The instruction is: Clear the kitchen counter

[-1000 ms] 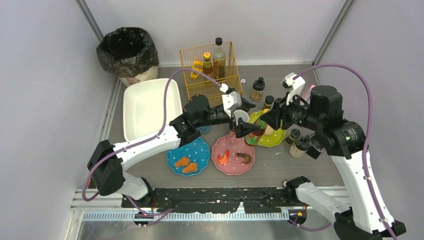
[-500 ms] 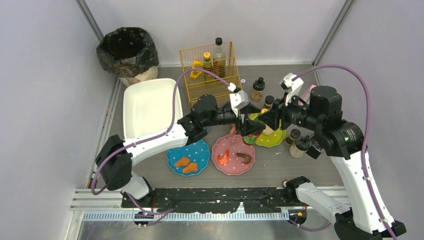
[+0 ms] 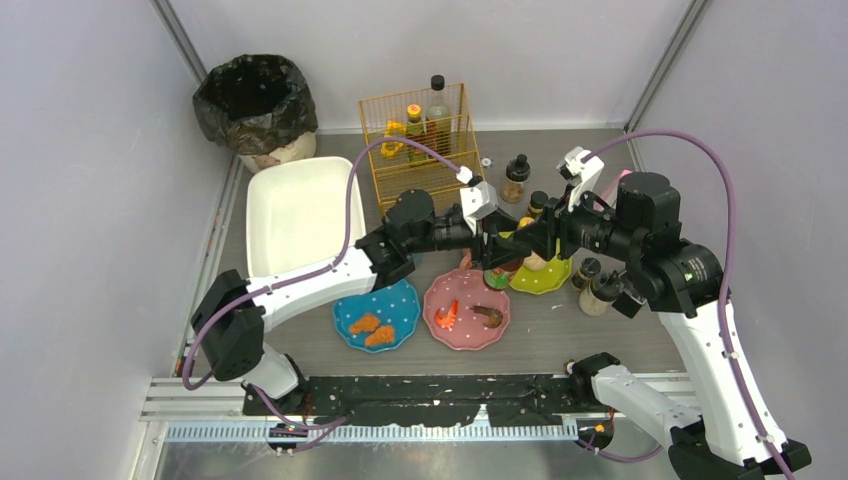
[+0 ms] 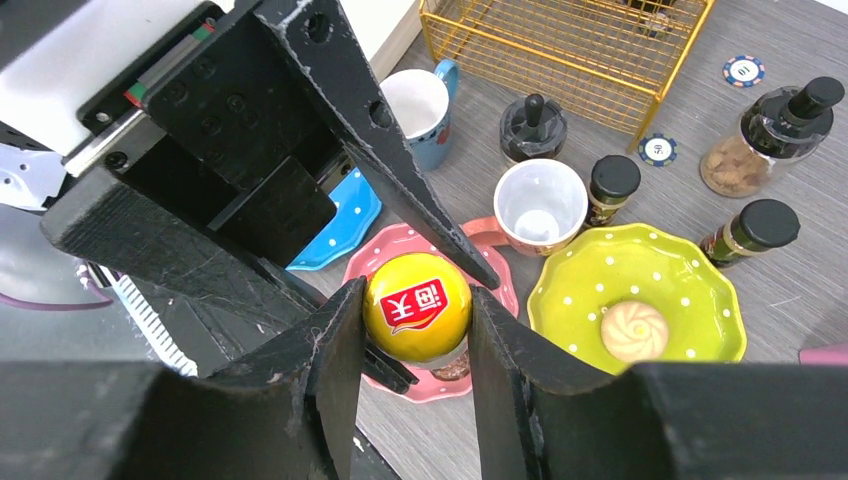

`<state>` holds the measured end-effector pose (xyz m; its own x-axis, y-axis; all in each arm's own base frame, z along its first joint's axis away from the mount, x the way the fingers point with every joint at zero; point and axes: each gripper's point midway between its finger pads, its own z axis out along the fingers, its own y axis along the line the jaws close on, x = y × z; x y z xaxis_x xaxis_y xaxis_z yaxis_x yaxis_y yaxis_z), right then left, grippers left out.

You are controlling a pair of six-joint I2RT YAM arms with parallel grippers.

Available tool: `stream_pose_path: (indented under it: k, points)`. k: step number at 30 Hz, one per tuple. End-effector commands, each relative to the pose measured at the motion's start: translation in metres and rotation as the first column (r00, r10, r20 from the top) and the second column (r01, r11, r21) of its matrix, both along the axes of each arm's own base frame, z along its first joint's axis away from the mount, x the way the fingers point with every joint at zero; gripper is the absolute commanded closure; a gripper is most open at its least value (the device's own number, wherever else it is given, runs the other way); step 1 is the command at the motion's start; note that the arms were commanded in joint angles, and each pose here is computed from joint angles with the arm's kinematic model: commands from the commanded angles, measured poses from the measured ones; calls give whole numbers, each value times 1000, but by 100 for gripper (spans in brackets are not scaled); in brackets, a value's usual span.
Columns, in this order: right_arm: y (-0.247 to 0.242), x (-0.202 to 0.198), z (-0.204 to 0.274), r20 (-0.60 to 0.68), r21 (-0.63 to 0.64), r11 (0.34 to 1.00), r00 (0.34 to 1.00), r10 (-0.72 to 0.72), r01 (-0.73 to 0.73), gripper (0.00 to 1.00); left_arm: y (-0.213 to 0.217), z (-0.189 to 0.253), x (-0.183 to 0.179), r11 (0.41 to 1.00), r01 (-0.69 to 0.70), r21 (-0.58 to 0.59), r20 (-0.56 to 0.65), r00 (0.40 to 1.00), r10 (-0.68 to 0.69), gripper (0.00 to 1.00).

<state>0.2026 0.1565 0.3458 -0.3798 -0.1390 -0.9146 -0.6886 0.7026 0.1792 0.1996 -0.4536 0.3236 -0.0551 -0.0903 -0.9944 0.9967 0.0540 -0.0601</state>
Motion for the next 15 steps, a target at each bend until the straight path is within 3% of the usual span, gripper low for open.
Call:
stream_pose_path:
  k: [1,5,8,14,15]
  points:
    - [12,1,54,192,102,993,981,40,-60,95,-4,17,-2,998,14,-54,22,1000,-13,46]
    - [14,-1,56,179,126,990,983,42,-65,95,-4,13,-1,999,8,-49,12,1000,-7,43]
    - [15,-1,55,175,135,989,984,45,-69,95,-4,14,0,999,-1,-53,14,1000,2,50]
    - [17,0,50,163,140,988,985,49,-72,94,-1,26,-1,996,-7,-91,14,1000,8,98]
    - [17,0,50,162,142,988,986,44,-67,86,0,27,1,995,-20,-97,8,1000,21,100]
